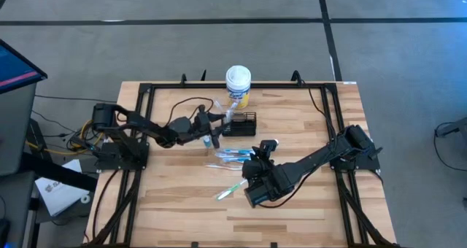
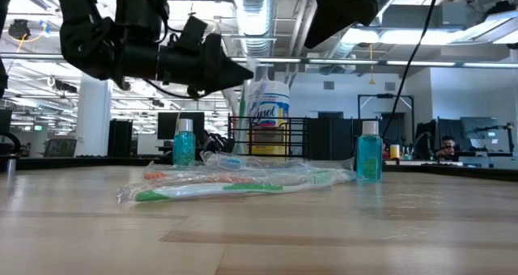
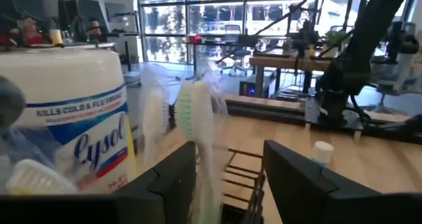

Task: Pick & Place toothbrushing station
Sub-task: Put the green toothbrush into the black wire organizer

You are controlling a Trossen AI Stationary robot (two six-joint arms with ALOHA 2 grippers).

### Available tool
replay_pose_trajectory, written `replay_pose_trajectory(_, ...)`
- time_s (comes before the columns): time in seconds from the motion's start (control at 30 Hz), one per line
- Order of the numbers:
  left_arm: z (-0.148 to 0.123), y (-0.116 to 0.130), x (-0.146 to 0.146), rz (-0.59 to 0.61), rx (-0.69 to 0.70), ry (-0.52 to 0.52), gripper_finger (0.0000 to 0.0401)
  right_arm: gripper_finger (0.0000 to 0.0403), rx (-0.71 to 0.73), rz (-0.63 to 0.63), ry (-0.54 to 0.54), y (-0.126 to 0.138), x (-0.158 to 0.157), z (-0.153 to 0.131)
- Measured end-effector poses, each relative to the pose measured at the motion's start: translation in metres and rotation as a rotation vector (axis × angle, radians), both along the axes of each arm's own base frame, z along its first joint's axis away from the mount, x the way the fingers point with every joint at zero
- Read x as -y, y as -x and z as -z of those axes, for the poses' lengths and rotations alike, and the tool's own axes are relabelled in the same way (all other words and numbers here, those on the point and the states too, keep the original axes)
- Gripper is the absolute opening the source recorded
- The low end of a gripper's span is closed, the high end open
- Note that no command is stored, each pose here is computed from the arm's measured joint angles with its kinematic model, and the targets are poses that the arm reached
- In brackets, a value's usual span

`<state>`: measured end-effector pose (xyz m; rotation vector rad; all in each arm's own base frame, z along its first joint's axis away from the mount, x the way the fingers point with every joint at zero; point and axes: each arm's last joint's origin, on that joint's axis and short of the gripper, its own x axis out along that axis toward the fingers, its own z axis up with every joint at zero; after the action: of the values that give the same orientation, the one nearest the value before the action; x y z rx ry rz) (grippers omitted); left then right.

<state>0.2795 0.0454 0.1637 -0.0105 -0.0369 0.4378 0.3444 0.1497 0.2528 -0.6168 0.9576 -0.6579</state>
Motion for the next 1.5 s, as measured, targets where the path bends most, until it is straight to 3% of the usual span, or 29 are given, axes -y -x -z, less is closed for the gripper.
replay_pose_trajectory(0.2, -0.005, 0.002, 0.000, -0.002, -0.003, -0.001, 0.0194, 0.0128, 0.000, 0.001, -0.001, 0.000, 0.000, 0.000)
replay_pose_trajectory(0.43, -0.001, 0.002, 0.000, -0.005, -0.018, 0.075, 0.0195, 0.0128, 0.002, 0.001, -0.002, 0.000, 0.000, 0.000)
replay_pose_trajectory(0.83, -0.003, 0.002, 0.003, 0.000, 0.005, 0.069, 0.0195, 0.0128, 0.002, 0.001, -0.003, 0.000, 0.000, 0.000)
replay_pose_trajectory(1.33, -0.026, 0.006, 0.023, 0.070, 0.066, 0.011, 0.0195, 0.0128, 0.004, 0.000, -0.004, -0.001, 0.000, 0.000)
replay_pose_trajectory(1.5, -0.023, 0.007, 0.036, 0.117, -0.006, -0.002, 0.0189, 0.0128, 0.005, -0.002, -0.039, -0.002, -0.001, 0.001)
